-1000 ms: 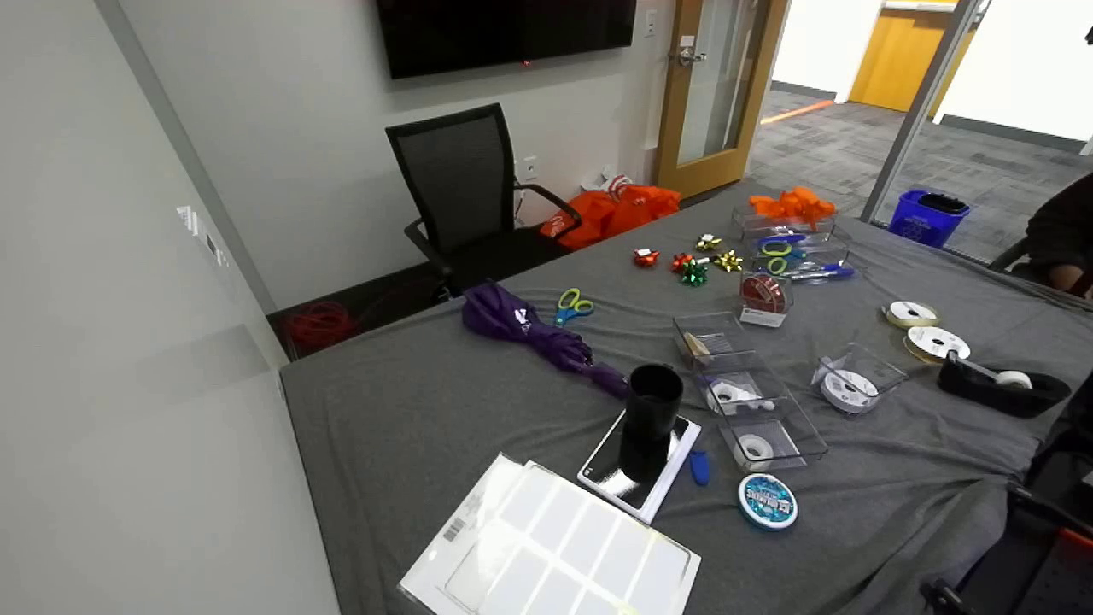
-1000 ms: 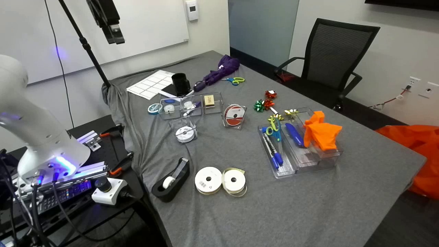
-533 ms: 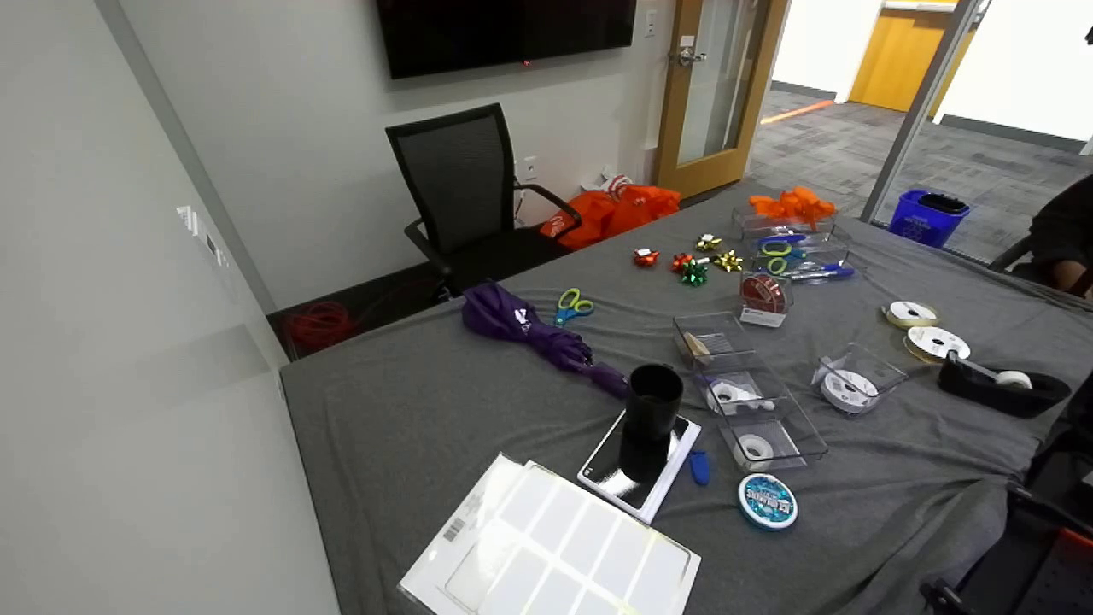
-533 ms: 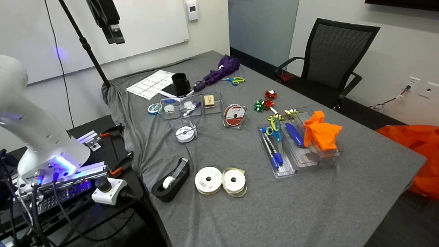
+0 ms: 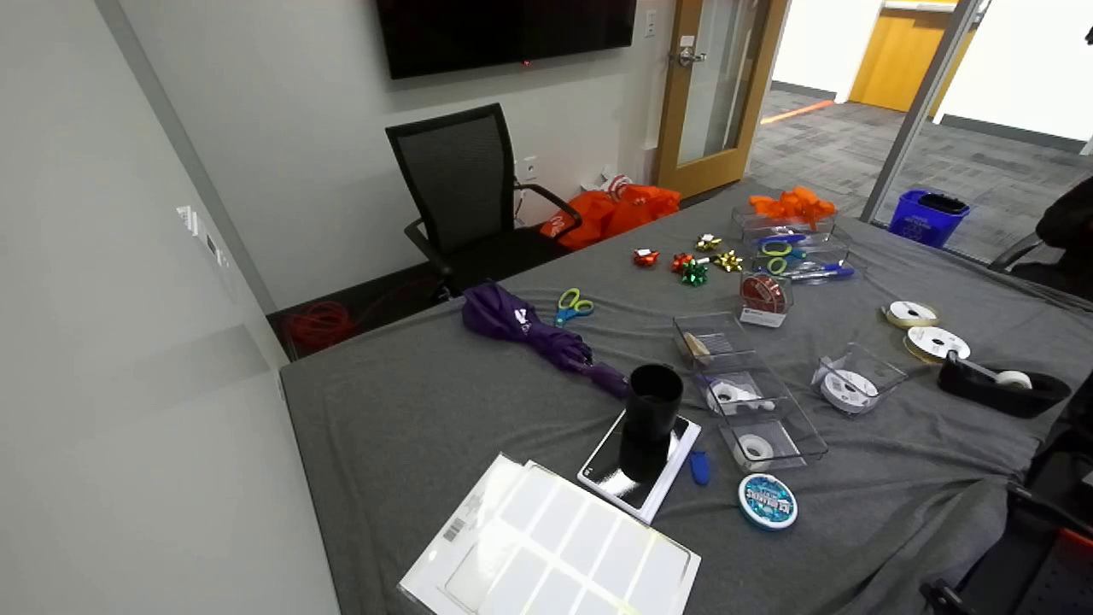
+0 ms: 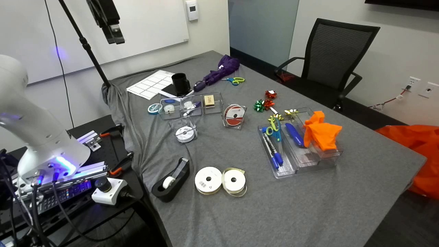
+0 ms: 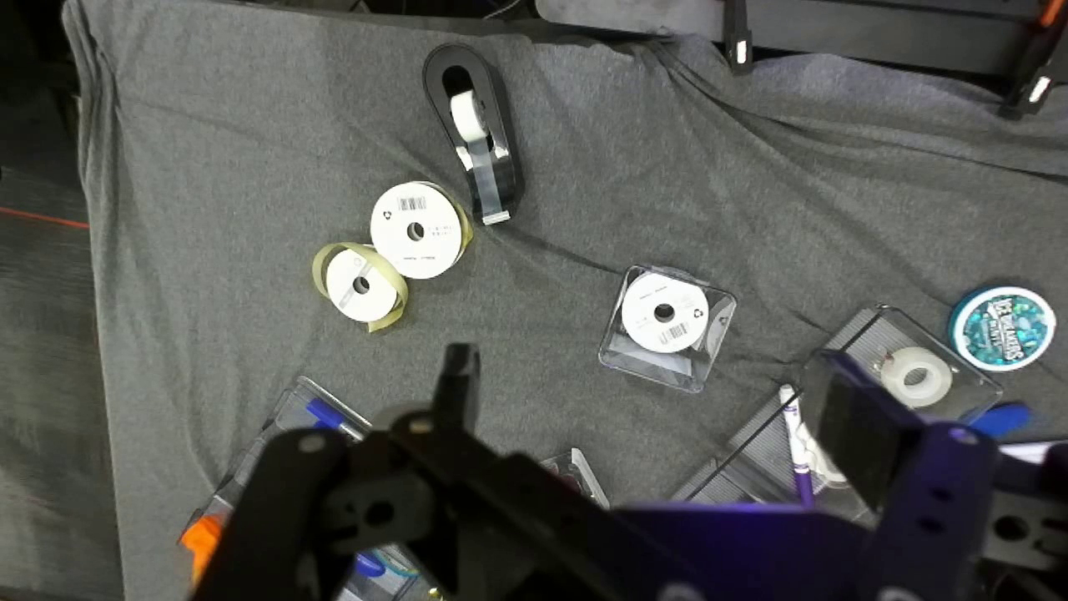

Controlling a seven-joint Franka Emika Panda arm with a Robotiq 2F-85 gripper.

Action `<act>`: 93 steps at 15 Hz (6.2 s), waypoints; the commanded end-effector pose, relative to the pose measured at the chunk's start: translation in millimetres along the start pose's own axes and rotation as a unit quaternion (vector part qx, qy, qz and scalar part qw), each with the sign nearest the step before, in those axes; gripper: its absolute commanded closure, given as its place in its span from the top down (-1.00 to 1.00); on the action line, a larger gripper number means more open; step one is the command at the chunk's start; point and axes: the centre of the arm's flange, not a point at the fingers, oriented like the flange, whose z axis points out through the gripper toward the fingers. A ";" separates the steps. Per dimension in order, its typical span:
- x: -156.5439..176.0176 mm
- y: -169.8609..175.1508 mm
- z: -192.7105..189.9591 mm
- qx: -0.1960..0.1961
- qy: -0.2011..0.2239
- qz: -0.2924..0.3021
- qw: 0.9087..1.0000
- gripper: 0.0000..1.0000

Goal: Remove the white decorating ribbon from the stationary holder and put it on the table

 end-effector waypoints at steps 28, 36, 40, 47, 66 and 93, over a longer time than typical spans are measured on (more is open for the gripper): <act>53.8 40.7 71.6 0.116 0.041 -0.029 0.992 1.00; 61.8 89.5 95.8 0.130 0.047 -0.030 0.990 1.00; 56.0 111.8 123.1 0.147 0.053 -0.054 0.986 1.00; 70.0 119.6 165.5 0.205 0.035 -0.037 0.977 1.00; 51.8 153.2 214.8 0.127 -0.027 -0.079 0.988 1.00; 163.5 37.8 355.4 0.116 -0.090 -0.038 0.988 1.00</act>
